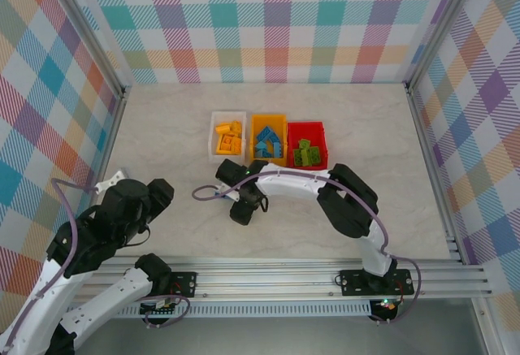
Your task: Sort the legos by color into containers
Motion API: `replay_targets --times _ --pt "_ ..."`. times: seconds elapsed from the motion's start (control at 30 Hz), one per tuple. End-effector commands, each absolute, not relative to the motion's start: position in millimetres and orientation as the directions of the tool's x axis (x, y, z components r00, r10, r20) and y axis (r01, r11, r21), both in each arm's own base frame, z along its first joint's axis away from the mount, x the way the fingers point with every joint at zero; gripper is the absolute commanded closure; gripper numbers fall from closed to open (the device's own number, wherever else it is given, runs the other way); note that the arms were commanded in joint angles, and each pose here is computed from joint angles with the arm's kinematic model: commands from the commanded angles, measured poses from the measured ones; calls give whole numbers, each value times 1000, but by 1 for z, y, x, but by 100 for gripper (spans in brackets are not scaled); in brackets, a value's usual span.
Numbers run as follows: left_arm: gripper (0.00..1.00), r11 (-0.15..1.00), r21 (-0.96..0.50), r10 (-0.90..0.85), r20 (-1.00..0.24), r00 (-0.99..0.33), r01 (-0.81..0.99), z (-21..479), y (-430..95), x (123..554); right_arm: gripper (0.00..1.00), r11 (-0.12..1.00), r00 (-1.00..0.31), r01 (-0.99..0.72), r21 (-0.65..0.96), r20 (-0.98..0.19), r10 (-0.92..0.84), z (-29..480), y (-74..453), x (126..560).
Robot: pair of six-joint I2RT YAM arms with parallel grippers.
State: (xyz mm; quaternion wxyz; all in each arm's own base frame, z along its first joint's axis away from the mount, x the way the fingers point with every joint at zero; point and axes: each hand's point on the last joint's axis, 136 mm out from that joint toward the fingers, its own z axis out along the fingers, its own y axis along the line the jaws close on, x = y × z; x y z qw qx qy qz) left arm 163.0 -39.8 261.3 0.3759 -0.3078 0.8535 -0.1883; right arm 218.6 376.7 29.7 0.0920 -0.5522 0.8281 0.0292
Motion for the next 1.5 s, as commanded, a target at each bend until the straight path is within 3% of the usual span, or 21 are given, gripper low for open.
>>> replay_targets --times 0.0,0.47,0.63,0.8,0.93,1.17,1.33,1.47 --pt "37 729 -536 -683 -538 -493 -426 260 -24 155 29 326 -314 -941 -93 -121 -942 31 376 212" --pt "37 726 -546 -687 -537 -490 -418 262 -24 153 49 309 -324 -938 -158 81 -942 9 369 219" --pt "37 728 -550 -684 -530 -502 -410 262 -29 156 63 307 -318 -937 -167 40 -947 16 376 220" --pt "37 741 -568 -660 -519 -542 -358 264 -45 163 65 340 -328 -922 -187 -91 -940 59 381 223" --pt "37 755 -597 -608 -479 -634 -273 261 -80 175 66 439 -398 -875 -205 -213 -892 108 359 231" --pt "37 702 -701 -498 -356 -791 -126 249 -172 210 63 783 -708 -617 -74 -381 -594 153 270 285" --pt "37 750 -660 -387 -394 -834 -36 245 -229 227 61 931 -852 -362 -39 -391 -347 153 213 340" --pt "37 795 -606 -332 -422 -844 -10 232 -258 235 62 976 -918 -204 -71 -332 -216 136 184 375"
